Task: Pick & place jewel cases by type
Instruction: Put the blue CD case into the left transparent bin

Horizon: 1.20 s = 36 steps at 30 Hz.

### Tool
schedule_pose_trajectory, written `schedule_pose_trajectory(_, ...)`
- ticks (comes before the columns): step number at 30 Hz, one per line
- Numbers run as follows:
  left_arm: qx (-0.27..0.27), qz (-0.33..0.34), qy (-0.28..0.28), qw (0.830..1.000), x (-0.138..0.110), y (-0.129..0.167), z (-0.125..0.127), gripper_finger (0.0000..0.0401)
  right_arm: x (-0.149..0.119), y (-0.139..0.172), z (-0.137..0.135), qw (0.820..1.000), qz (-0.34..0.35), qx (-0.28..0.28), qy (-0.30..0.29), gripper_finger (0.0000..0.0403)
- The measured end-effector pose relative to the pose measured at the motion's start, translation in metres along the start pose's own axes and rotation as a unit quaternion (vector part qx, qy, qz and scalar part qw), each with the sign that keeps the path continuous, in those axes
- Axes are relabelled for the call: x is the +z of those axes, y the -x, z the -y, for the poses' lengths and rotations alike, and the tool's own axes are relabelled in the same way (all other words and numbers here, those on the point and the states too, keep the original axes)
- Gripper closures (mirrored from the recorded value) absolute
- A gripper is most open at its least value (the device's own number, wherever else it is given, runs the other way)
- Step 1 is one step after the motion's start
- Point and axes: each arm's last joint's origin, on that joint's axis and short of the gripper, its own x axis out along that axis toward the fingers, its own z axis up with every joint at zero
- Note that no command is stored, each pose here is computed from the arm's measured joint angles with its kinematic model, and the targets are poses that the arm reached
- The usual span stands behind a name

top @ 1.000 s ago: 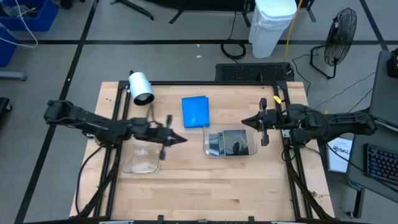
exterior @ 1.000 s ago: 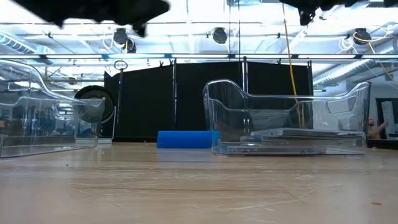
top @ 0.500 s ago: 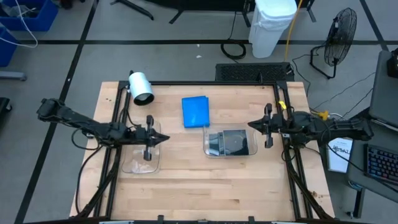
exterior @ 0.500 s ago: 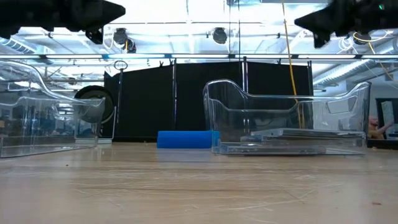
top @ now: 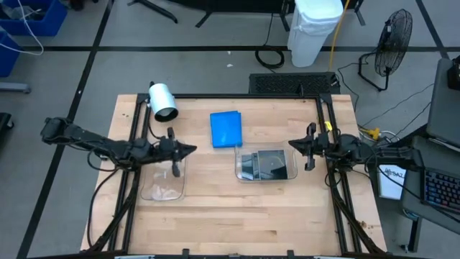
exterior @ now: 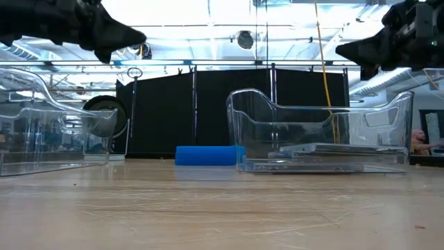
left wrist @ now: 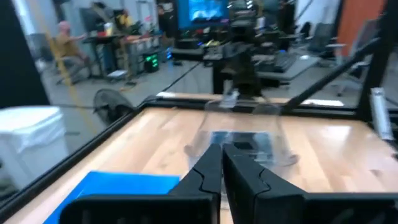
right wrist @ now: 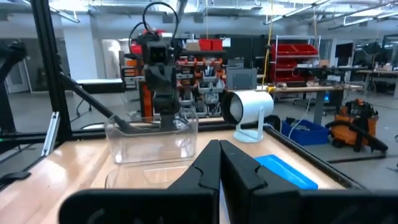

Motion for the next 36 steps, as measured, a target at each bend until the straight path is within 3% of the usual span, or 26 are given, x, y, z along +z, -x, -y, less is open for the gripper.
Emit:
schedule_pose_trajectory(13, 0.046, -0.034, 0.012, 0.998, -0.005, -0.005, -0.017, 0.0388, -0.002, 0.0, 0.0, 1.0, 0.002, -0.01, -0.02, 0.0403)
schedule_pose_trajectory(18, 0.048, -0.05, -0.078, 0.995, 0.004, -0.015, -0.019, 0.0353, -0.012, 0.001, -0.01, 0.988, -0.059, 0.116, -0.082, 0.0394)
schedule_pose_trajectory(20, 0.058, -0.055, -0.101, 0.992, 0.007, -0.022, -0.021, 0.0339, -0.01, 0.001, -0.012, 0.988, -0.05, 0.126, -0.08, 0.0392)
schedule_pose_trajectory(29, 0.098, -0.131, -0.135, 0.977, -0.013, -0.043, -0.036, 0.0311, -0.005, 0.0, -0.003, 0.999, -0.011, -0.031, -0.037, 0.04)
schedule_pose_trajectory(36, 0.137, -0.188, -0.194, 0.953, -0.031, -0.052, -0.039, 0.0304, -0.005, 0.0, -0.001, 0.998, -0.009, -0.052, -0.036, 0.0395)
